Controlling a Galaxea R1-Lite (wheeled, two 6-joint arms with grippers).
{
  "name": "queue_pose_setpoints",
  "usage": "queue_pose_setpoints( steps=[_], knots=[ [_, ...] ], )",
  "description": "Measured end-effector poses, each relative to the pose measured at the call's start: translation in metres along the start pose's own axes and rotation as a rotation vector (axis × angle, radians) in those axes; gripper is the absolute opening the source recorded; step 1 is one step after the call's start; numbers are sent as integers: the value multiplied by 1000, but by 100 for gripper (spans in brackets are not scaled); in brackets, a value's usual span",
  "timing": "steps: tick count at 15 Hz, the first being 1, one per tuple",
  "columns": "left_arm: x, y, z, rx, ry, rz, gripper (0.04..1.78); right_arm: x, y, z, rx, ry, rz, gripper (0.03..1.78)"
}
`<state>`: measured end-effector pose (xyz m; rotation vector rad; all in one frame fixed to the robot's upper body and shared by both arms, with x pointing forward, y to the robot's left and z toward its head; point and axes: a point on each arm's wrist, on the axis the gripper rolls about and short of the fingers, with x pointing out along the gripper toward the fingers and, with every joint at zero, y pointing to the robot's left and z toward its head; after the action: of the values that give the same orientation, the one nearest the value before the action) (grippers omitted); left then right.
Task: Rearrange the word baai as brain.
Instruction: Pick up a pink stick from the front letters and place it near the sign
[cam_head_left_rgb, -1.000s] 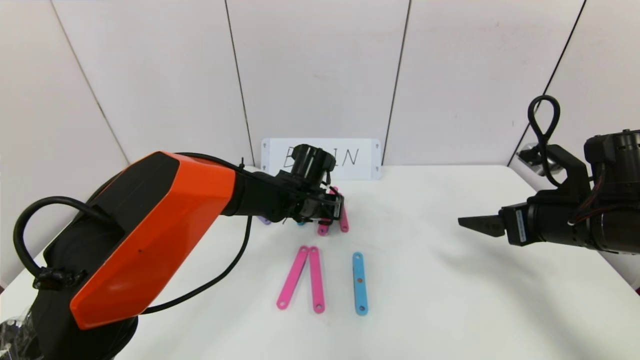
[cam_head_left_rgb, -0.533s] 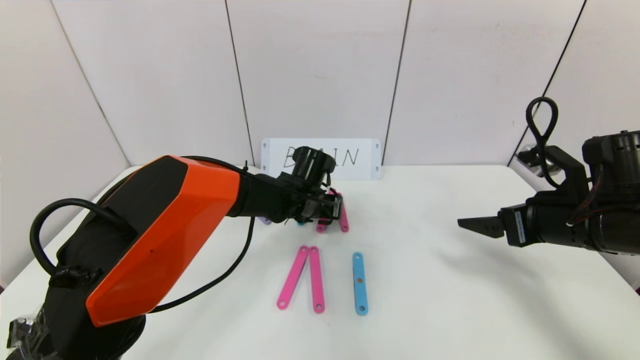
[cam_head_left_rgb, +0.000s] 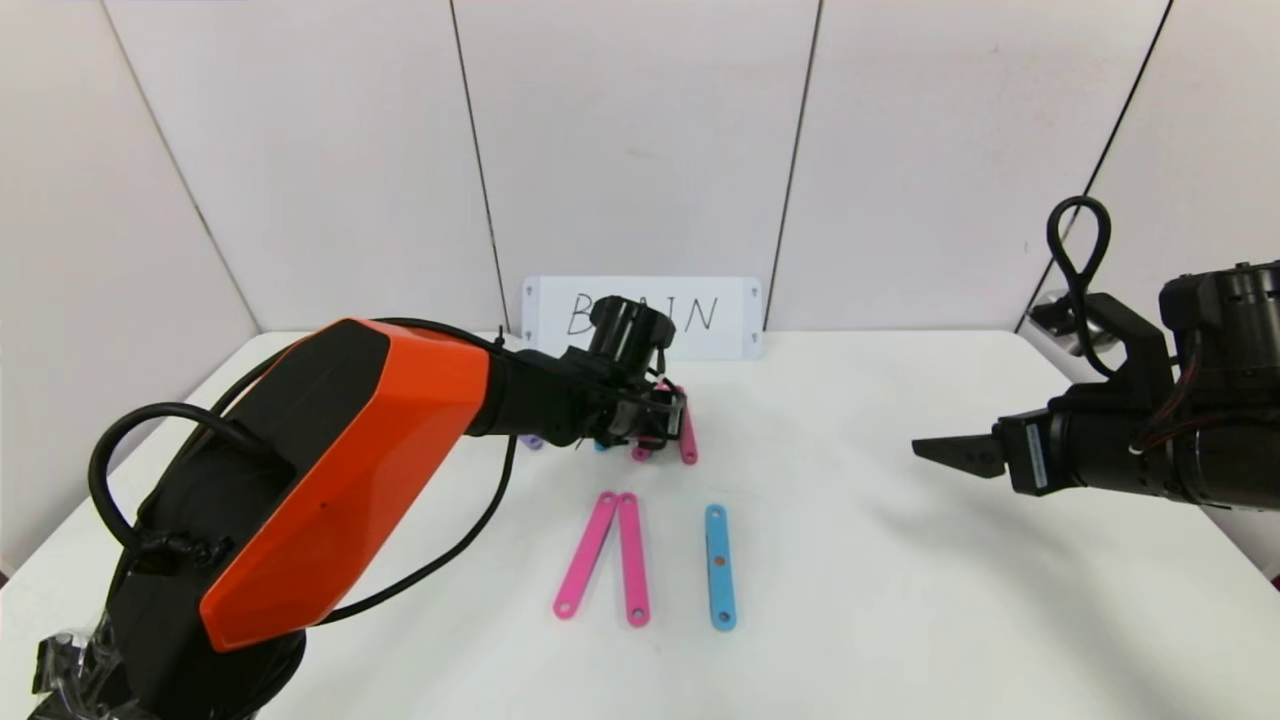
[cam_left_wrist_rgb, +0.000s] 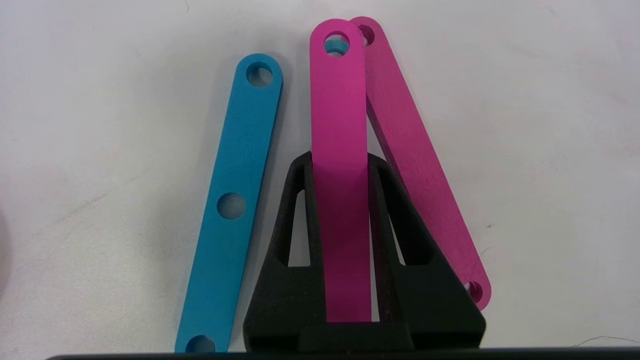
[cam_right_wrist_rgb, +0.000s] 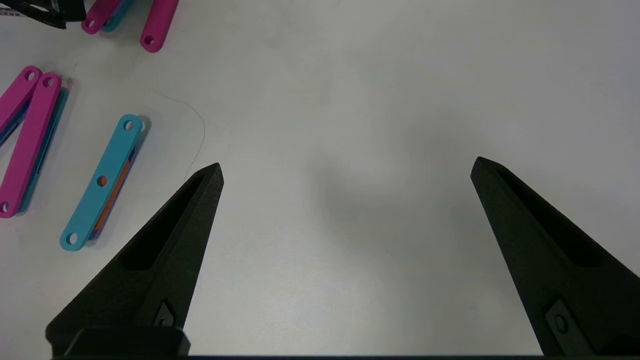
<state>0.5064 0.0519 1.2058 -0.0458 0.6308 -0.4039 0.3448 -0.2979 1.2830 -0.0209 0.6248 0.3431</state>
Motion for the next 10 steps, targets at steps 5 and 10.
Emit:
queue_pose_setpoints(
  steps=[5, 10],
  knots=[
    [3, -1, -1, 4, -5, 14, 30, 0, 0, 0, 0, 0, 0, 173],
    [3, -4, -1, 7, -5, 11, 30, 0, 0, 0, 1, 1, 0, 173]
  ],
)
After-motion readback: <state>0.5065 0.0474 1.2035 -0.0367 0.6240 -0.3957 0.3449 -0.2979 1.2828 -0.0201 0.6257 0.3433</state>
